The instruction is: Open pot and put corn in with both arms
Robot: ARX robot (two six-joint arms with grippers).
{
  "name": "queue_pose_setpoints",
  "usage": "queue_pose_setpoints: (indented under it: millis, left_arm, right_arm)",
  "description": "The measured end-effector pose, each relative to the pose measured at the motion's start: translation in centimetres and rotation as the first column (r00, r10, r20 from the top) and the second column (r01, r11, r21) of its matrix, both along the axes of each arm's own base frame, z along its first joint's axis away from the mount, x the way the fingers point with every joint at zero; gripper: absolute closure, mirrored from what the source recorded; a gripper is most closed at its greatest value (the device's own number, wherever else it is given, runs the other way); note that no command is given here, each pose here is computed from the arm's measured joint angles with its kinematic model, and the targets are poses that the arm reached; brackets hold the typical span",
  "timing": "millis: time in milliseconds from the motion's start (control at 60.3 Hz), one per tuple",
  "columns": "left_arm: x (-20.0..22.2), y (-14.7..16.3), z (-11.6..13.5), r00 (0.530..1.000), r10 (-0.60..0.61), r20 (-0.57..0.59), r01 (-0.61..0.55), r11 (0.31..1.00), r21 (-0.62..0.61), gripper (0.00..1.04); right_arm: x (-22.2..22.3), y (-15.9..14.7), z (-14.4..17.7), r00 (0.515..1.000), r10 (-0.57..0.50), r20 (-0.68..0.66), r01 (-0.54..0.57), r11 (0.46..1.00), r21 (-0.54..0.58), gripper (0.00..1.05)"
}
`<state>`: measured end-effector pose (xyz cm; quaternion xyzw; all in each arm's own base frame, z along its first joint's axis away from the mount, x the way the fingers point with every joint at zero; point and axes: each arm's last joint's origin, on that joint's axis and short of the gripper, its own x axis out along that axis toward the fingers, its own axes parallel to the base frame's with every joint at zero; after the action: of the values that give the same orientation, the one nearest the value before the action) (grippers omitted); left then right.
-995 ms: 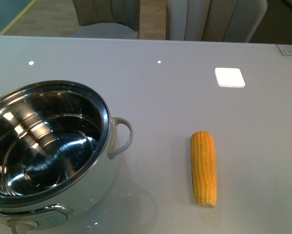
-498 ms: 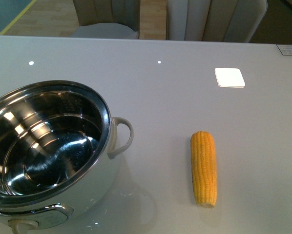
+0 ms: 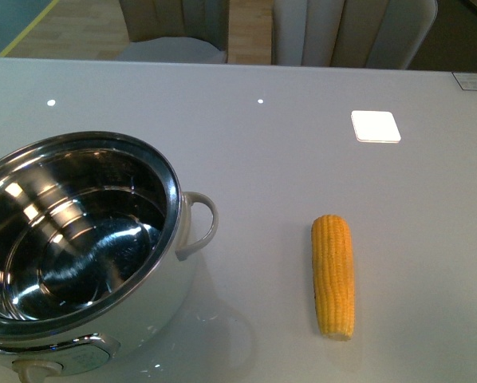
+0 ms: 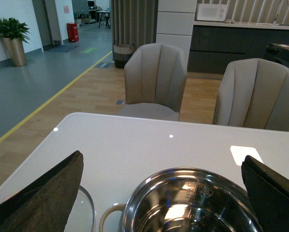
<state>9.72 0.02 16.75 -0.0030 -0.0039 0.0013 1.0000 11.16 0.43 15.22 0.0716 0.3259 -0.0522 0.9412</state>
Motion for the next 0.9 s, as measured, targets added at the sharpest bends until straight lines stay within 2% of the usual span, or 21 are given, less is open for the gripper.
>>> queue_pose_setpoints:
  millis: [216,381,663,896]
  left_arm:
    - [0.0,0.0,0.0,1.0,0.0,0.0,0.0,1.0,0.0,0.07]
    - [0.0,0.0,0.0,1.0,0.0,0.0,0.0,1.0,0.0,0.07]
    - [0.0,0.0,0.0,1.0,0.0,0.0,0.0,1.0,0.0,0.07]
    - [0.0,0.0,0.0,1.0,0.0,0.0,0.0,1.0,0.0,0.07]
  right_arm:
    - [4.3,1.8,-1.2,0.997,0.075,-0.013,-0.074,0.997,0.003,0.09]
    - [9.8,4.3,-2.3,0.99,0.135,-0.03,-0.135,0.991,0.024,0.09]
    - [16.0,7.5,-8.8,0.965,0.159,-0.207,-0.161,0.987,0.011,0.09]
    - [18.3,9.4,-11.5,0.946,0.182,-0.27,-0.184,0.983,0.018,0.09]
